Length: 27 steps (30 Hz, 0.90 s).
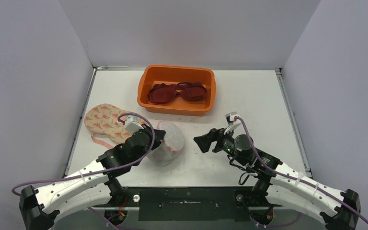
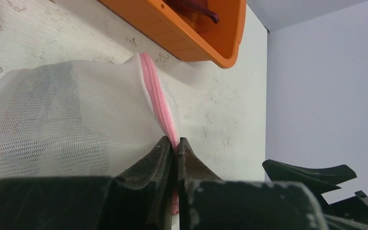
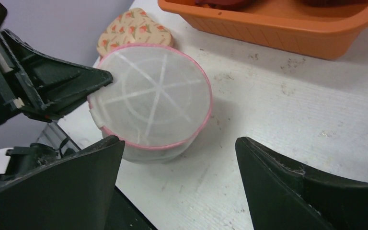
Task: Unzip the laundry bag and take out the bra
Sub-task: Unzip the laundry bag at the center of the board.
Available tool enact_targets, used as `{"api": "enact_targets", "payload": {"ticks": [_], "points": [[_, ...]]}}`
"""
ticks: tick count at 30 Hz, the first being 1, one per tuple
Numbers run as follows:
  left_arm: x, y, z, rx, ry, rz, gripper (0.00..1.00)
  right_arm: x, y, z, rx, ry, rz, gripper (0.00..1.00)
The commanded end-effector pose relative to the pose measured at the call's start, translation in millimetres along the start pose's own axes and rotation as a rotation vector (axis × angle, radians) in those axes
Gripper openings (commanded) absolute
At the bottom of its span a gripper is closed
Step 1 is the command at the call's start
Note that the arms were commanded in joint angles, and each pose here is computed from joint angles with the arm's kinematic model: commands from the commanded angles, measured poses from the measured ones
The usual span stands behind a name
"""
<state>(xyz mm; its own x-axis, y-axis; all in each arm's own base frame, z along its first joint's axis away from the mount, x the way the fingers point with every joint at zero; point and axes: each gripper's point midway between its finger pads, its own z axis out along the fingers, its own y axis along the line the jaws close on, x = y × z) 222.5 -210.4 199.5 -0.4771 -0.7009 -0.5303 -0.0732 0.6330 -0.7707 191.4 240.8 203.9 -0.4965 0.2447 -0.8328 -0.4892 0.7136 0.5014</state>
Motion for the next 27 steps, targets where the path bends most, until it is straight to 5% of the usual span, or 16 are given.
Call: {"api": "enact_targets", "payload": {"ticks": [1,12,20,27], "points": [[-34,-9,-4,-0.051,-0.155,-0.069,0.0,-34,48,12,-0.214,-0.124,0.052,0.9],[-72,-70,-22,0.13,-0.237,-0.209,0.0,-12,99,11,-0.527,-0.052,0.081,0.98],[-33,-26,-4,0.102,-0.171,-0.323,0.0,-4,77,24,-0.487,-0.142,0.265,0.92],[-25,-5,2,0.016,-0.17,-0.336,0.0,22,89,40,-0.536,-0.011,0.236,0.86]]}}
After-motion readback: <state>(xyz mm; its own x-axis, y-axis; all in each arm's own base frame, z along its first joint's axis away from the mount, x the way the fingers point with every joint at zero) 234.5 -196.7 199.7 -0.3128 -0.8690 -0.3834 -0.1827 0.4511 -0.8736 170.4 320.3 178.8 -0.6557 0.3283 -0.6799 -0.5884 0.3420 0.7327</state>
